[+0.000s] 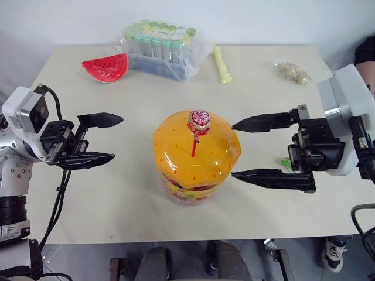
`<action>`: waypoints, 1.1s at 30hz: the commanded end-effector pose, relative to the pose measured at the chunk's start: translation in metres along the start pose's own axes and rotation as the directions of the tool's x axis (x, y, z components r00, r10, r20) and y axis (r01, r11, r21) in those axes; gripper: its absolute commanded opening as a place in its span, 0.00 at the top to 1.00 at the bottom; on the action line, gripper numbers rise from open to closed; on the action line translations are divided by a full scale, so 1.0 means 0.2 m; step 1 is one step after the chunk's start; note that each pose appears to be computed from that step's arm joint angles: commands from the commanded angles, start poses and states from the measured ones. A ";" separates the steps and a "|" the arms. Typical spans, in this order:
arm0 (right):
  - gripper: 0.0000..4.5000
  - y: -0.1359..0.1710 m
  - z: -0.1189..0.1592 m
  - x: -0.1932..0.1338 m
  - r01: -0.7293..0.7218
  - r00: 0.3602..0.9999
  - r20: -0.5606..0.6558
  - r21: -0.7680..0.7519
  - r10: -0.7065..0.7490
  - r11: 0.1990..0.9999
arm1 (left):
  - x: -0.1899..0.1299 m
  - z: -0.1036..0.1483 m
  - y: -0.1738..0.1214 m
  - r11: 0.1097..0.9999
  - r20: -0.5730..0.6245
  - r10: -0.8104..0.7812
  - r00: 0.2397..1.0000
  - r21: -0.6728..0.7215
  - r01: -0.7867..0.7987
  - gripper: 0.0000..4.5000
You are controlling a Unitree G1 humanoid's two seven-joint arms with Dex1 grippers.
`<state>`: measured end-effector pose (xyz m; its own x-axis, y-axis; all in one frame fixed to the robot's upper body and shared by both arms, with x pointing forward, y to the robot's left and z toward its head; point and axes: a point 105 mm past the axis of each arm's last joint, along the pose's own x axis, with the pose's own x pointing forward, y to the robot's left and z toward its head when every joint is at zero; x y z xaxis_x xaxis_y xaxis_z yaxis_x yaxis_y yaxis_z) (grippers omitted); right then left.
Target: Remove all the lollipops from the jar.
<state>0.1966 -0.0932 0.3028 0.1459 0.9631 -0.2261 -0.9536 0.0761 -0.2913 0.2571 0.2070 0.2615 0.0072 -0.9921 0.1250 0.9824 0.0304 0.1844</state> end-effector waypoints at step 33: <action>0.99 -0.14 0.12 0.22 -0.224 0.941 0.225 -0.153 0.254 0.962 | -0.01 0.16 -0.25 0.987 -0.067 -0.085 0.994 0.127 0.093 0.00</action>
<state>0.2244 -0.0439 0.3087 -0.1710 0.9797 -0.1045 -0.9305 -0.1955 -0.3099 0.2137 0.2132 0.2764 -0.0104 -0.9984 0.0560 0.9635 0.0050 0.2678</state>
